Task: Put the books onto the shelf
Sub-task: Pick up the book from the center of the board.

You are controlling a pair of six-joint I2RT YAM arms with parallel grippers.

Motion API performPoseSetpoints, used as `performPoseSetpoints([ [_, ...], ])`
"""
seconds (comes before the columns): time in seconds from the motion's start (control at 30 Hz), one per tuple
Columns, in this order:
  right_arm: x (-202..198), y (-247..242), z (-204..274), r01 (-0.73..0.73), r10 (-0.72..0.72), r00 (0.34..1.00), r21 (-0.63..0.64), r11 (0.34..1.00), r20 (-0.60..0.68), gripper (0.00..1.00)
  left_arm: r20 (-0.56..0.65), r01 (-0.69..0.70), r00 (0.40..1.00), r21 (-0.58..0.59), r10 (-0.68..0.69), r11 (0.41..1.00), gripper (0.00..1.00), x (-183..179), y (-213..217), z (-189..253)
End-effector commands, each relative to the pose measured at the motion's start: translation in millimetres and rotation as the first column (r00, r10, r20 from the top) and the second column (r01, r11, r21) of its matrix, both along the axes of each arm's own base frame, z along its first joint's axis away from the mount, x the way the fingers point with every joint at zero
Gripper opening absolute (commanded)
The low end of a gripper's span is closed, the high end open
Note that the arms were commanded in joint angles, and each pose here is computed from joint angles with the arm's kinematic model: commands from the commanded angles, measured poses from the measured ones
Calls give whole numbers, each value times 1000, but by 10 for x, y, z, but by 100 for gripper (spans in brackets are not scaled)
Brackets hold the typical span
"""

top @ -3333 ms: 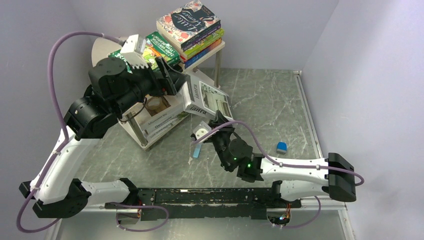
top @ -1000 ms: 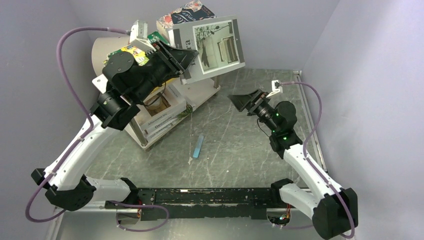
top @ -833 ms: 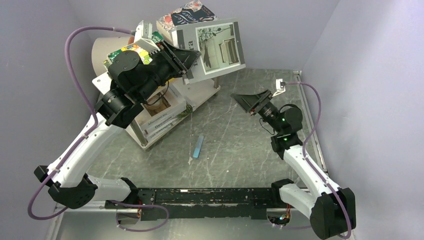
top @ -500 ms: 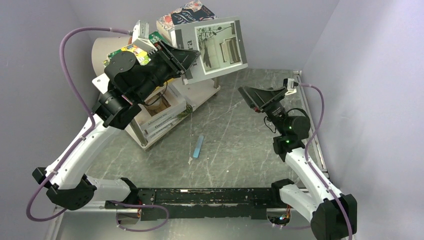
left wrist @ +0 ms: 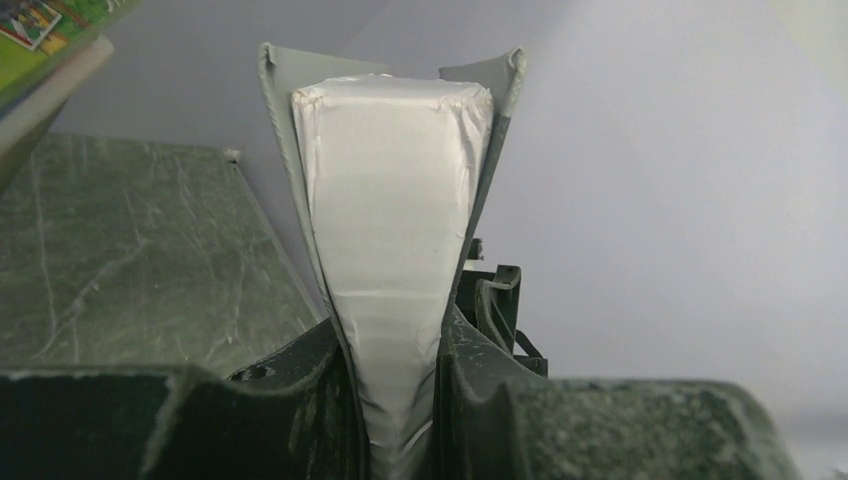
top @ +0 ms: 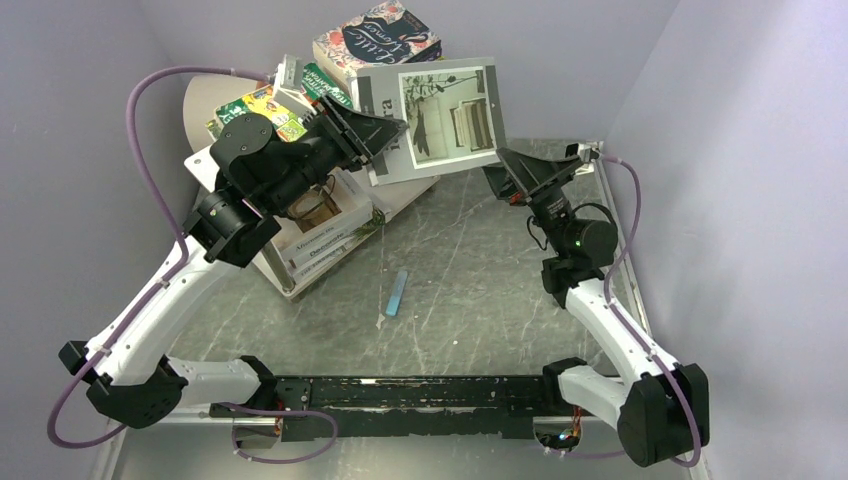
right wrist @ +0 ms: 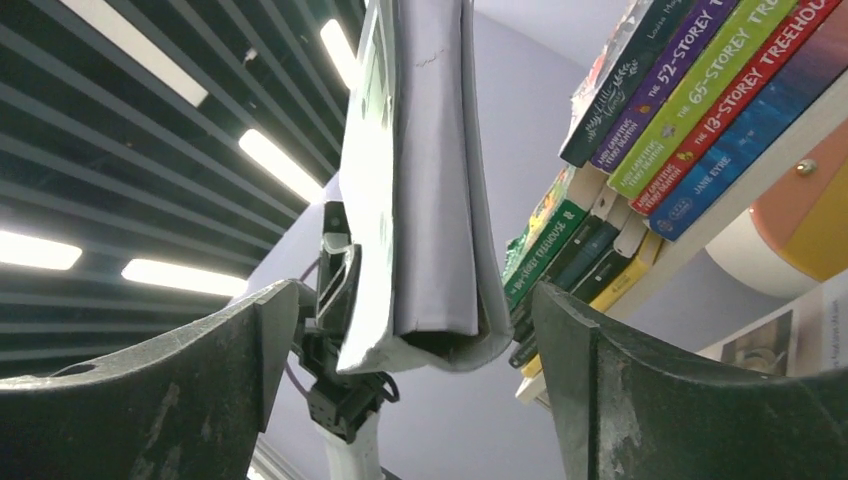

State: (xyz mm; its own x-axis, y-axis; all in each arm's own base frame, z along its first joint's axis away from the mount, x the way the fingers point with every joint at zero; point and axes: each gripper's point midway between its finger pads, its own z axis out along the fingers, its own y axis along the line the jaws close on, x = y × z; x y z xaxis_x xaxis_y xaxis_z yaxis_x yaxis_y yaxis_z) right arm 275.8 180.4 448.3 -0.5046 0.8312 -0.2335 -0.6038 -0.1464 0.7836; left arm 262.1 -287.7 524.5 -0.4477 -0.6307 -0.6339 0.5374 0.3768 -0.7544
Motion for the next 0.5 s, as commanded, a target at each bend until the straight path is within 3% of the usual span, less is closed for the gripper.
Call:
performPoseSetpoints([
  [0.0,-40,-88,239,-18,15,999,89,996,40,85,29,60,998,-72,-58,996,29,-170,31,201],
  [0.2,-29,-64,160,-82,83,996,131,988,-8,54,2,90,996,-74,-90,993,36,-203,-10,119],
  [0.33,-12,-111,119,-61,67,997,155,986,-31,43,-10,87,996,-62,-88,994,42,-217,13,84],
  [0.47,-14,-132,85,-65,74,996,172,983,-48,34,-13,16,1000,-19,-16,1000,66,-161,130,48],
])
